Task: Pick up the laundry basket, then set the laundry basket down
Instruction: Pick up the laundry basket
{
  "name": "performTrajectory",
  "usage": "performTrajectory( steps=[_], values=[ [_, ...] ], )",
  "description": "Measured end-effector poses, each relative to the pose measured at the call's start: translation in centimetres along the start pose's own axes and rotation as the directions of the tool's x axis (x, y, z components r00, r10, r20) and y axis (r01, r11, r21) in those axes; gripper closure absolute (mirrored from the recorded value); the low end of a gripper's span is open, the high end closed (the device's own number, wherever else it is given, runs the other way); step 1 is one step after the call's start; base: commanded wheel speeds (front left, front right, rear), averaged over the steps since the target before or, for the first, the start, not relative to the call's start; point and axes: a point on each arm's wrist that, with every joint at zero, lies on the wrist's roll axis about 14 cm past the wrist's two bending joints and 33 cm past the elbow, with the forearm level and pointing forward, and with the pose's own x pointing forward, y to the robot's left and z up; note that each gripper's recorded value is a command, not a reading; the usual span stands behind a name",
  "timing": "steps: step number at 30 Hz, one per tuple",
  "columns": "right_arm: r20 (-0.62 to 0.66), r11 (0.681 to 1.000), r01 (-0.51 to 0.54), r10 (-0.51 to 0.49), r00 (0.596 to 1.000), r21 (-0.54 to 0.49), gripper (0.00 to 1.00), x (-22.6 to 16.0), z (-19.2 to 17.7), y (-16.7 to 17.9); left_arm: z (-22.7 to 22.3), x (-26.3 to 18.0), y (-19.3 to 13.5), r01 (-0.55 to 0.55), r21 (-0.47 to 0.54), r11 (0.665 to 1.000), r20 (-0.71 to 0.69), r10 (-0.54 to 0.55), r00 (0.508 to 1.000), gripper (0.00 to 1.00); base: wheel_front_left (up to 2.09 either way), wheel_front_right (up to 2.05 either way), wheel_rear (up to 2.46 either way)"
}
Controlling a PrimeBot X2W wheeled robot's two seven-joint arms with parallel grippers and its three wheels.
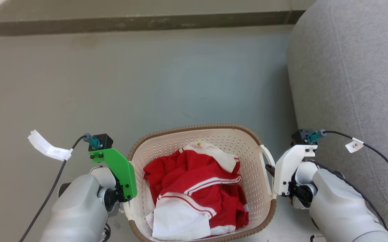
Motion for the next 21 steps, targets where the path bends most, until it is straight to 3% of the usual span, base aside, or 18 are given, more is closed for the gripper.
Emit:
performTrajectory(
  steps=[21],
  values=[
    [-0.024, 0.999, -0.009, 0.01, 1.0, 0.036, 1.0, -4.7, -1.1, 0.8, -2.1, -4.1, -1.9, 0.0, -0.011, 1.0, -0.012, 0.0, 1.0, 1.0, 0.0, 0.0, 0.0]
  ],
)
